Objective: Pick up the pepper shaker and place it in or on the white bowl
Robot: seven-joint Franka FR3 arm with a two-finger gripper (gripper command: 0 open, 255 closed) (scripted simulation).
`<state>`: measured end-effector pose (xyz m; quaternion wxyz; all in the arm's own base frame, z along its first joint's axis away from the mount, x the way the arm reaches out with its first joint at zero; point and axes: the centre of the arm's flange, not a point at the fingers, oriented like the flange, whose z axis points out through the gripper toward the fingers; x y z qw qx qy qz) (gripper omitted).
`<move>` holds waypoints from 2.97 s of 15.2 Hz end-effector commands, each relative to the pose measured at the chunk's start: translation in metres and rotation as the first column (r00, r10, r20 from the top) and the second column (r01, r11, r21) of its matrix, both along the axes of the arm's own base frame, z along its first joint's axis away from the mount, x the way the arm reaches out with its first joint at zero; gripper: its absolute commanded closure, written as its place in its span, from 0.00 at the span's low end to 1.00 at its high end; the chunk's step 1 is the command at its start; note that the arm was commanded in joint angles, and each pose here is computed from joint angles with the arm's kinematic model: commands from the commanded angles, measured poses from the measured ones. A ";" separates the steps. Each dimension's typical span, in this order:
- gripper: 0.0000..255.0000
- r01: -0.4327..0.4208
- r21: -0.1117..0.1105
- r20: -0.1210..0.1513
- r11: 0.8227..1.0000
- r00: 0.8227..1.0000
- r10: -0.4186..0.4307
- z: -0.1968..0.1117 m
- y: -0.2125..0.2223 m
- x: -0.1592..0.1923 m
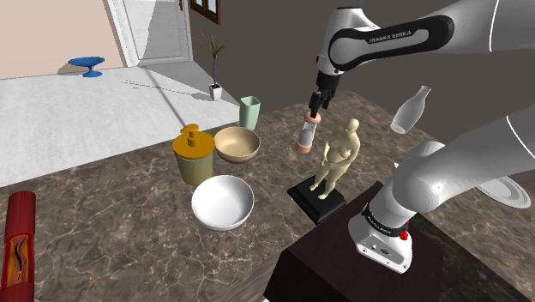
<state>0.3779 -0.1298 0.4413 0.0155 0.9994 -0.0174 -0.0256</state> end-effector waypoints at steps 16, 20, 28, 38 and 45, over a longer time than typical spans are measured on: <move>1.00 0.000 0.001 0.001 1.000 1.000 0.000 -0.034 -0.002 -0.001; 1.00 0.000 0.001 0.001 1.000 1.000 0.000 -0.034 -0.002 -0.001; 1.00 0.000 0.001 0.002 1.000 1.000 0.000 -0.008 -0.002 -0.001; 1.00 0.000 0.001 0.002 1.000 1.000 0.000 0.045 -0.002 -0.001; 1.00 0.000 0.001 0.002 1.000 1.000 0.000 0.082 -0.002 -0.001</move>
